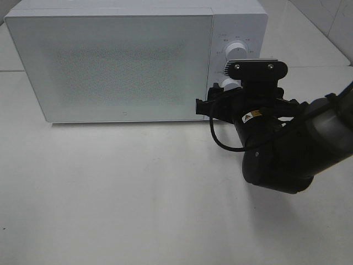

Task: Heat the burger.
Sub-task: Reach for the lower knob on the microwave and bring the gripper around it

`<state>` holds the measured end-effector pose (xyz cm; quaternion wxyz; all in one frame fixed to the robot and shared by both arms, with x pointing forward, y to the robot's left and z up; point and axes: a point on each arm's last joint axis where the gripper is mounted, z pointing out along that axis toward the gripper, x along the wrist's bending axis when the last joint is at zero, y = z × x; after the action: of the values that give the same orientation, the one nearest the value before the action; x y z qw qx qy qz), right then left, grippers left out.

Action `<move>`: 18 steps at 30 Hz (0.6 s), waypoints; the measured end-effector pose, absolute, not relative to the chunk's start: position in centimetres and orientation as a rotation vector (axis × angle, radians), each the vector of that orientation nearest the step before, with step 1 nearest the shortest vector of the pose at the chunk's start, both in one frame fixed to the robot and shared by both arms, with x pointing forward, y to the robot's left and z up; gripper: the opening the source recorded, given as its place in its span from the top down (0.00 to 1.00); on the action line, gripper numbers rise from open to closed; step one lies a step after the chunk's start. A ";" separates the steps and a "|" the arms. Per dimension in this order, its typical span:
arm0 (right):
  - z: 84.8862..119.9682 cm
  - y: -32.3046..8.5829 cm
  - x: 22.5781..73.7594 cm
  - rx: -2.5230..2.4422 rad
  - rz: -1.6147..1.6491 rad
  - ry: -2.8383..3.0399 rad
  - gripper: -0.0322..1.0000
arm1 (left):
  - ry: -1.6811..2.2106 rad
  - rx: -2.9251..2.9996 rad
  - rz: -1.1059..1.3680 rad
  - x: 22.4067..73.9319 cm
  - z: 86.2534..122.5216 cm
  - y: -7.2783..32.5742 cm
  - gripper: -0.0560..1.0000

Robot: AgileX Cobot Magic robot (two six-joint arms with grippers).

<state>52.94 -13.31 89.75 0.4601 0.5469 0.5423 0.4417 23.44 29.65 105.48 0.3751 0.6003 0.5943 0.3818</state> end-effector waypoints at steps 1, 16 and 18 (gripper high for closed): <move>89.7 -13.2 53.2 1.347 1.088 1.332 0.23 | 1.521 1.536 0.977 23.4 105.5 29.7 0.02; 88.4 -12.8 55.3 1.343 1.080 1.321 0.23 | 1.521 1.536 0.977 23.4 105.5 29.7 0.02; 88.4 -12.8 55.4 1.344 1.080 1.318 0.23 | 1.521 1.536 0.977 23.4 105.5 29.7 0.02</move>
<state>55.35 -12.81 88.41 0.4668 0.5476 0.5372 0.4401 23.44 29.65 105.48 0.3751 0.6003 0.5943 0.3818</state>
